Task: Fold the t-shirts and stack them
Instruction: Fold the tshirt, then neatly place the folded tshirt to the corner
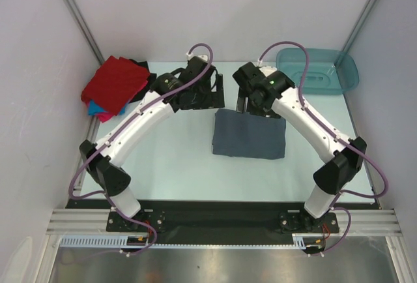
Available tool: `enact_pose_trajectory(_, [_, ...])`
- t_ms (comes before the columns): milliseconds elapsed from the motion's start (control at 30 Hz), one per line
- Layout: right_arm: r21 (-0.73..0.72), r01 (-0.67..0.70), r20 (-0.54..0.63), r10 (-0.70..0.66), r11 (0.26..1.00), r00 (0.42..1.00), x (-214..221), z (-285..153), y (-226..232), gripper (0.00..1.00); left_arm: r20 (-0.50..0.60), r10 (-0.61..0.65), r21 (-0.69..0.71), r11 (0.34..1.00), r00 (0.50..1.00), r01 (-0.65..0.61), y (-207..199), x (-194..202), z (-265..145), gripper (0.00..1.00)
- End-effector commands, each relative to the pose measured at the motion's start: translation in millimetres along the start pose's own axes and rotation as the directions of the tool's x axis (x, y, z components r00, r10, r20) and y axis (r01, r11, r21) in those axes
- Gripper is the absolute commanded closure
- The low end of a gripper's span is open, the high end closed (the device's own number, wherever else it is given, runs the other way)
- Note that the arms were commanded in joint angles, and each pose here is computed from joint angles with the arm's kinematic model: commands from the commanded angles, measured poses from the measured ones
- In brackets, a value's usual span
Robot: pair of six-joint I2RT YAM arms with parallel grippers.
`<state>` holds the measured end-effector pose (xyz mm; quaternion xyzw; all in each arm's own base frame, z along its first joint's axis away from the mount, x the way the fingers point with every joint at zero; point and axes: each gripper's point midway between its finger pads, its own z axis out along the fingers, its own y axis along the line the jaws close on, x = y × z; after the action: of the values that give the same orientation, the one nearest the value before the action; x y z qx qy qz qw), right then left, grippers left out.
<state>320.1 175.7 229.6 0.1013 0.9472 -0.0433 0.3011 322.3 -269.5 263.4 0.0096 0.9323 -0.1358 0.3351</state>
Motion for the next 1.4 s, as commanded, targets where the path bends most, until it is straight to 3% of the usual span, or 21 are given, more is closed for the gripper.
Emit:
enact_pose_trajectory(0, [-0.015,-0.048,0.117,0.049,0.999,0.992,-21.3,-23.7,3.9,0.0,0.146,-0.021,0.006,1.0,0.989,0.02,-6.0,-28.5,-46.0,0.0])
enact_pose_trajectory(100, [-0.006,-0.078,0.068,0.079,0.997,0.995,-19.8,-16.0,-2.3,0.0,0.185,0.014,0.047,0.999,0.983,-0.023,-17.5,-34.1,-54.0,0.0])
enact_pose_trajectory(333, [-0.045,-0.012,-0.013,0.011,0.999,1.0,-11.5,-1.4,16.9,0.0,0.142,0.051,0.075,0.995,0.989,-0.063,-26.0,-33.8,-41.8,0.0])
enact_pose_trajectory(567, [-0.046,-0.005,-0.019,0.004,0.999,1.0,-13.5,4.5,18.3,0.0,0.157,0.135,0.222,0.96,0.978,-0.168,-57.7,-37.5,-39.1,0.0])
enact_pose_trajectory(667, [-0.032,-0.008,-0.045,0.006,0.999,0.999,-12.7,11.7,15.6,0.0,0.119,0.15,0.216,0.961,0.982,-0.173,-59.5,-36.4,-27.6,0.0])
enact_pose_trajectory(900, [-0.007,-0.002,-0.068,0.002,1.0,0.998,-16.9,23.6,7.5,0.0,0.012,0.132,0.166,0.977,0.991,-0.132,-54.1,-35.5,3.3,0.0])
enact_pose_trajectory(1167, [0.13,-0.004,-0.083,0.015,0.991,0.996,-17.7,50.1,-38.8,0.0,-0.03,0.178,0.146,0.974,0.984,-0.172,-42.3,-21.2,48.7,0.0])
enact_pose_trajectory(1300, [0.156,-0.092,-0.062,0.102,0.984,0.993,-27.0,54.1,-75.2,0.0,-0.147,0.098,0.268,0.962,0.984,-0.056,-20.1,6.4,81.5,0.0])
enact_pose_trajectory(1333, [0.119,-0.126,-0.048,0.132,0.985,0.99,-33.2,52.3,-75.6,0.0,-0.094,0.048,0.3,0.954,0.994,-0.018,-21.1,-4.8,88.1,0.0])
enact_pose_trajectory(1367, [0.092,-0.144,-0.024,0.147,0.985,0.989,-39.6,45.1,-81.0,0.0,-0.108,0.027,0.302,0.953,0.994,0.007,-3.5,9.7,93.2,0.0])
